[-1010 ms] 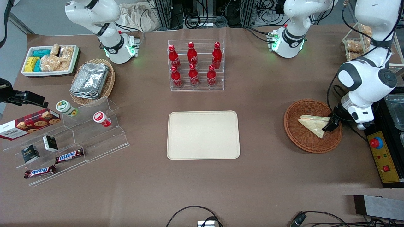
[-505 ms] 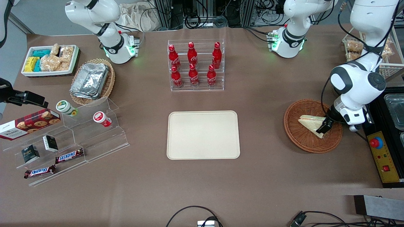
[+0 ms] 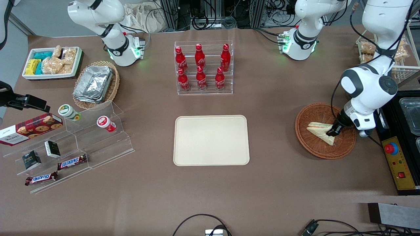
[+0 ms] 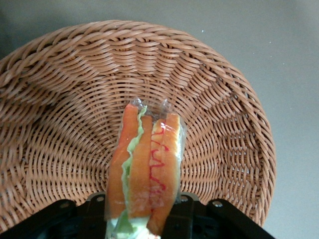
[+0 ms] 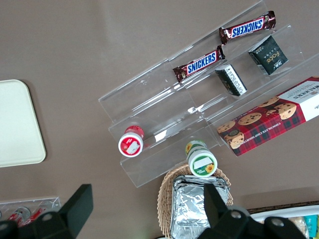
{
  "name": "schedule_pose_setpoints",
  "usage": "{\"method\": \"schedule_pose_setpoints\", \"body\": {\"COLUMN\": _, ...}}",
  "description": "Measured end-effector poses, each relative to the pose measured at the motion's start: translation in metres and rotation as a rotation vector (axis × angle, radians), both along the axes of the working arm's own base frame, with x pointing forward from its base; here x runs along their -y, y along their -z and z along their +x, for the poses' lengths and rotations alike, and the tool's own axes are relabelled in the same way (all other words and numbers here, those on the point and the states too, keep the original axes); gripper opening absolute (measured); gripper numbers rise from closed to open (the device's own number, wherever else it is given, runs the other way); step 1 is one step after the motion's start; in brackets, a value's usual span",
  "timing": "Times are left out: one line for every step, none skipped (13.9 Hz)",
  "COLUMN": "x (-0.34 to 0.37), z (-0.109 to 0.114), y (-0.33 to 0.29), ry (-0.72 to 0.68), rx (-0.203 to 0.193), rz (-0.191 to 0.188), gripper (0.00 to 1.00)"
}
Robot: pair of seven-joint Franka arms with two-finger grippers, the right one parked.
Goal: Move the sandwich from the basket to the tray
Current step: 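Close the left gripper on the sandwich and lift it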
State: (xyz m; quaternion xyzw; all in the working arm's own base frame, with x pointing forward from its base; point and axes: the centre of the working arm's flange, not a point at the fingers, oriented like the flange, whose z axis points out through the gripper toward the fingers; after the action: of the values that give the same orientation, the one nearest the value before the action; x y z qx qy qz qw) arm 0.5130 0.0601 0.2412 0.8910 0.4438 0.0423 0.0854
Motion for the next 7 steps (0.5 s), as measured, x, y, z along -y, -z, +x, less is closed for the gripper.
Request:
{"method": "schedule_pose_setpoints", "body": {"x": 0.000, "z": 0.000, "y": -0.001, "ry": 0.003, "rx": 0.003, "rz": 0.001, "gripper": 0.36}}
{"method": "schedule_pose_setpoints", "body": {"x": 0.001, "z": 0.001, "y": -0.004, "ry": 0.011, "rx": 0.006, "rz": 0.002, "gripper": 0.35}}
{"method": "schedule_pose_setpoints", "body": {"x": 0.002, "z": 0.000, "y": -0.010, "ry": 0.029, "rx": 0.004, "rz": 0.002, "gripper": 0.34}}
{"method": "schedule_pose_setpoints", "body": {"x": 0.003, "z": 0.000, "y": -0.018, "ry": 0.056, "rx": -0.005, "rz": 0.001, "gripper": 0.32}}
{"method": "schedule_pose_setpoints", "body": {"x": 0.005, "z": -0.001, "y": -0.031, "ry": 0.089, "rx": -0.013, "rz": -0.001, "gripper": 0.26}}
{"method": "schedule_pose_setpoints", "body": {"x": 0.006, "z": -0.002, "y": -0.048, "ry": 0.131, "rx": -0.016, "rz": 0.002, "gripper": 0.20}}
{"method": "schedule_pose_setpoints", "body": {"x": 0.008, "z": -0.005, "y": -0.067, "ry": 0.180, "rx": -0.019, "rz": 0.013, "gripper": 0.20}}
